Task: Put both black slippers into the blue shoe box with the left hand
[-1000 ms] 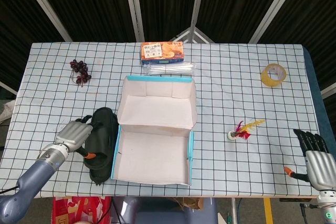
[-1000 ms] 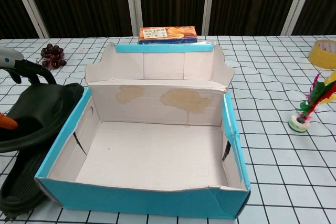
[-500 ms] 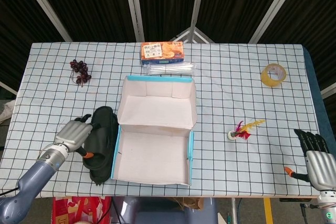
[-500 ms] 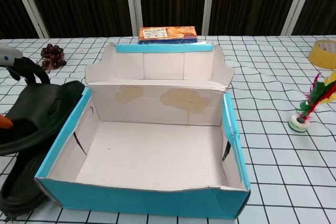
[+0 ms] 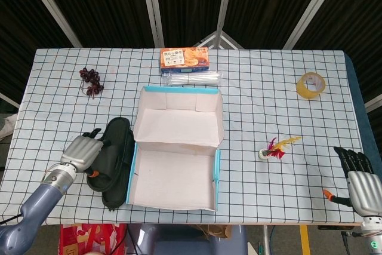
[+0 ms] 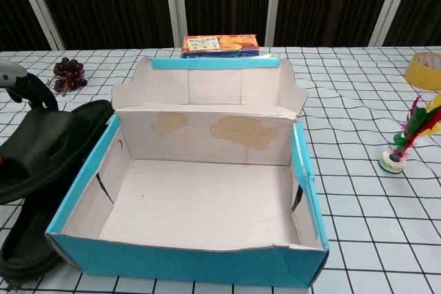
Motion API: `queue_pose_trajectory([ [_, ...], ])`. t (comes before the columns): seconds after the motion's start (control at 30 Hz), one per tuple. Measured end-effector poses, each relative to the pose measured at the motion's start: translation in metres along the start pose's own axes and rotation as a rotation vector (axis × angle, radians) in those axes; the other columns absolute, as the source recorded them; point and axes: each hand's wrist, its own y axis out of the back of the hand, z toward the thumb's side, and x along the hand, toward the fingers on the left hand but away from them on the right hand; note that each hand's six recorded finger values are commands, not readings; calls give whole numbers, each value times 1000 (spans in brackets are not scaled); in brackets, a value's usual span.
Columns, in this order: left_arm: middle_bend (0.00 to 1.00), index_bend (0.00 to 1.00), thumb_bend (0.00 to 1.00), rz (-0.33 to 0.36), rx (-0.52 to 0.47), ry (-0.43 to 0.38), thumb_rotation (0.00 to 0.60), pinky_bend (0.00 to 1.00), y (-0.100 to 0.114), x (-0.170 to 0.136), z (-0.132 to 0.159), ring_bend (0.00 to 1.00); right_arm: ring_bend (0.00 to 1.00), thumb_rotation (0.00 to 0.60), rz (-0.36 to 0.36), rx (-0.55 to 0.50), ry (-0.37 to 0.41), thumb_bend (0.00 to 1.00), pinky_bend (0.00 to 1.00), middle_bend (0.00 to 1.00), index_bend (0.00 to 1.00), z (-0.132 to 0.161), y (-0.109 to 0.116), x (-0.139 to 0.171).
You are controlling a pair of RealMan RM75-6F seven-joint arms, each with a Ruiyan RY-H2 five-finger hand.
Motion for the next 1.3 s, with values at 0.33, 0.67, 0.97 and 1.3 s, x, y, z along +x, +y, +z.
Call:
queue_pose_trajectory([
  [0.33,473,390,527,52,14,7,600,168,5,-2,-4,81,85,600,-1,-6,-3,161,36,108,45,-1,0,2],
  [0.67,481,400,527,152,49,47,600,168,27,-20,-18,81,85,600,2,-7,-4,161,36,108,47,-1,-3,5],
  [0.97,498,422,527,397,253,66,600,168,74,-53,-11,81,85,600,8,-8,-3,161,36,108,47,0,-2,1],
  [1.3,545,462,544,776,761,-58,600,168,110,-95,60,116,85,600,17,-11,5,161,36,109,47,1,-2,1],
])
